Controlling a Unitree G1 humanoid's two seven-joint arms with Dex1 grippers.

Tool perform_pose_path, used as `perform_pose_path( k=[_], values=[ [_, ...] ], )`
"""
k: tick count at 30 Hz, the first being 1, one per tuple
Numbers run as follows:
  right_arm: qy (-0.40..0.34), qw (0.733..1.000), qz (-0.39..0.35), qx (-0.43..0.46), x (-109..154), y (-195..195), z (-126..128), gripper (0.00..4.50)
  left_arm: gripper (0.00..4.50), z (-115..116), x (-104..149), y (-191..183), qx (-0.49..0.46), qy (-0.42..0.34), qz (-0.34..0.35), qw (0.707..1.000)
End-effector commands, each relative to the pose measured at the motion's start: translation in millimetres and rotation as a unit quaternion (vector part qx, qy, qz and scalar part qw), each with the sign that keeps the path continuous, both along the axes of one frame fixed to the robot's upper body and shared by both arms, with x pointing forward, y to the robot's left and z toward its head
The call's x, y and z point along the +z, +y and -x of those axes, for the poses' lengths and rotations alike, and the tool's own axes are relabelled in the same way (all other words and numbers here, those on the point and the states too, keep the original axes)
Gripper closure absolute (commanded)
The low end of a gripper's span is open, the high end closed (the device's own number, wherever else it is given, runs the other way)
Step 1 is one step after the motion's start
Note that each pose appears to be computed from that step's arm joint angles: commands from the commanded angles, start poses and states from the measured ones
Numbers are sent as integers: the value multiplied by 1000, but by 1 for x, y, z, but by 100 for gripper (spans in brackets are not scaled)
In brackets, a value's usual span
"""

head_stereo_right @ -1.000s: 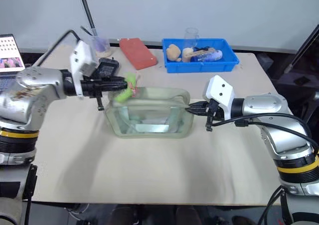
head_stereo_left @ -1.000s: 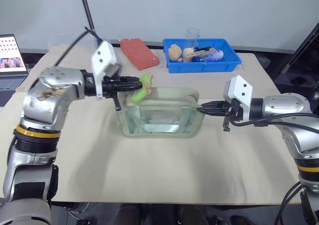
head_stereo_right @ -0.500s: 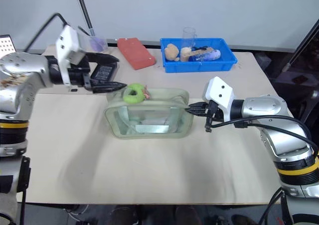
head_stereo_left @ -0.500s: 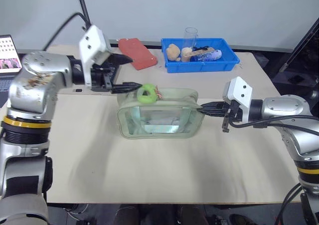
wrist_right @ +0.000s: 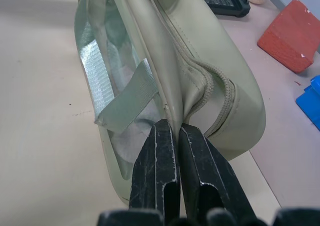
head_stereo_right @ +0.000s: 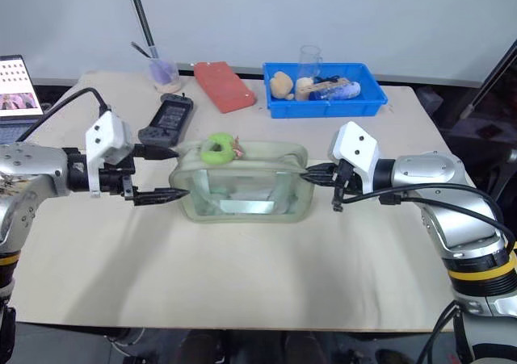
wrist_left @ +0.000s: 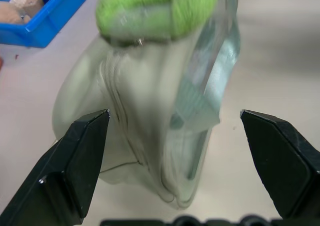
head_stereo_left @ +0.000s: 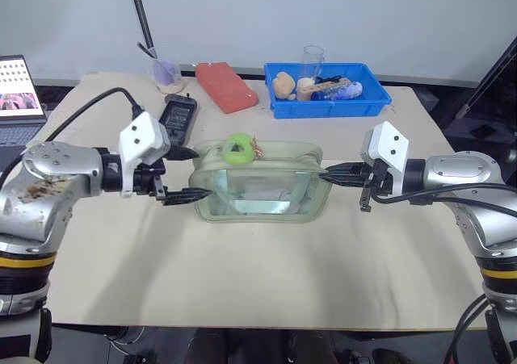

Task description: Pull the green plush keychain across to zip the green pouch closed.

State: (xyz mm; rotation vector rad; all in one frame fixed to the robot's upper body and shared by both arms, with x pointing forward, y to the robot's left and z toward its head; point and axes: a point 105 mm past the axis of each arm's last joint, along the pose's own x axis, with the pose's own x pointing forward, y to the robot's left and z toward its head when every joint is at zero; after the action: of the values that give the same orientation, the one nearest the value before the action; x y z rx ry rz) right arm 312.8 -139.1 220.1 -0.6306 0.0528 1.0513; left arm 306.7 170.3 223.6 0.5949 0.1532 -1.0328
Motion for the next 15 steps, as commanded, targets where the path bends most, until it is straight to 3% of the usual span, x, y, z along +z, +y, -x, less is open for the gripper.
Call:
perform_pose_path(
  k=[1,8,9,15],
  values=[
    [-25,1000,2,1,15,-1,1,450,118,-5,2,4,5,-36,-28,999],
    [-17,1000,0,-5,13,-1,3,450,447,-10,3,5,6,-42,-25,999],
    [-11,1000,0,-5,12,-2,4,450,447,-12,3,5,7,-44,-27,999],
    [-18,999,17,-20,27,-19,1,242,450,-15,2,5,5,-46,-35,998]
  ],
)
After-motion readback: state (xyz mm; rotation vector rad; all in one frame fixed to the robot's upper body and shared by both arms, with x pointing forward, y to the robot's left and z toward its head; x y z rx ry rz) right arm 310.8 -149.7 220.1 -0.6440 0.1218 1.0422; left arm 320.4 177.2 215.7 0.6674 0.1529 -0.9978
